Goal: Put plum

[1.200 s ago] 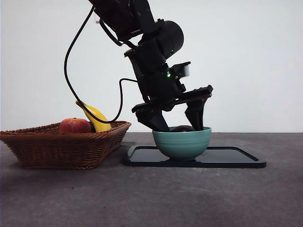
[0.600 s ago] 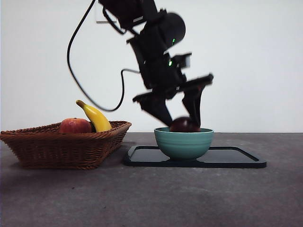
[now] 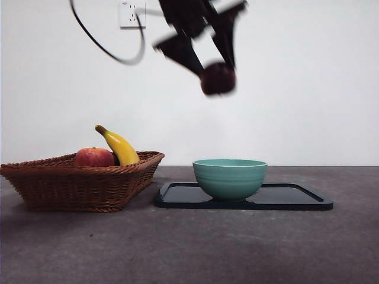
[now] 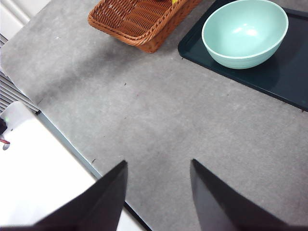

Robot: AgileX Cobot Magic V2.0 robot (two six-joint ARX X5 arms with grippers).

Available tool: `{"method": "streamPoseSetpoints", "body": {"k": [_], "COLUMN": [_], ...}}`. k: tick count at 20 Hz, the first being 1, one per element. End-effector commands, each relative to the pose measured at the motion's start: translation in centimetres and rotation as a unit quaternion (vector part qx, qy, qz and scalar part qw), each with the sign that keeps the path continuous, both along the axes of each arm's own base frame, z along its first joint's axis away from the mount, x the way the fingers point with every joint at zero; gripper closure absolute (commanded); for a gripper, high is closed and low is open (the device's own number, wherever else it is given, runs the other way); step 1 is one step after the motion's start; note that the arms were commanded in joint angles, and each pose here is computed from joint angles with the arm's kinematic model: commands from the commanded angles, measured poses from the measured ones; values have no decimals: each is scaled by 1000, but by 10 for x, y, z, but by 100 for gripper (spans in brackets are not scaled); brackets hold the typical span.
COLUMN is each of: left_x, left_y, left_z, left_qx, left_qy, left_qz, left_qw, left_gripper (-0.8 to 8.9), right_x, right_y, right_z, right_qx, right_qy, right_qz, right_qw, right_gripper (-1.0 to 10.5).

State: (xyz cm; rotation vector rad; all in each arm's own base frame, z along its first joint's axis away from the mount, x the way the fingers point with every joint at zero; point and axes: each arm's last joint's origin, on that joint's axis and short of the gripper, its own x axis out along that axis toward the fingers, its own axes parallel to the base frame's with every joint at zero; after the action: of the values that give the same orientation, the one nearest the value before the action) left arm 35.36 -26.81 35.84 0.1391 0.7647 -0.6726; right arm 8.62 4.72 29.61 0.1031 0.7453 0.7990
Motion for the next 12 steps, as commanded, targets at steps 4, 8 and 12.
{"method": "streamPoseSetpoints", "body": {"k": [4,8,12], "left_x": [-33,-59,-78], "left_y": [63,109,142], "left_z": [78,104,114], "left_qx": [-32,-10,16], "left_qy": [-60,-60,-41], "left_qz": [35,59,82], "left_qw": [997,996,996], "left_gripper": [548,570,569], "right_x": [0,0,0], "right_y": [1,1,1], "right_z": [3,3,3], "right_qx": [3,2,-1], "right_qy": [-5,-7,-12], "right_qz": [2,3,7], "right_qw": [1000,1000,1000], "right_gripper": [739,739,739]}}
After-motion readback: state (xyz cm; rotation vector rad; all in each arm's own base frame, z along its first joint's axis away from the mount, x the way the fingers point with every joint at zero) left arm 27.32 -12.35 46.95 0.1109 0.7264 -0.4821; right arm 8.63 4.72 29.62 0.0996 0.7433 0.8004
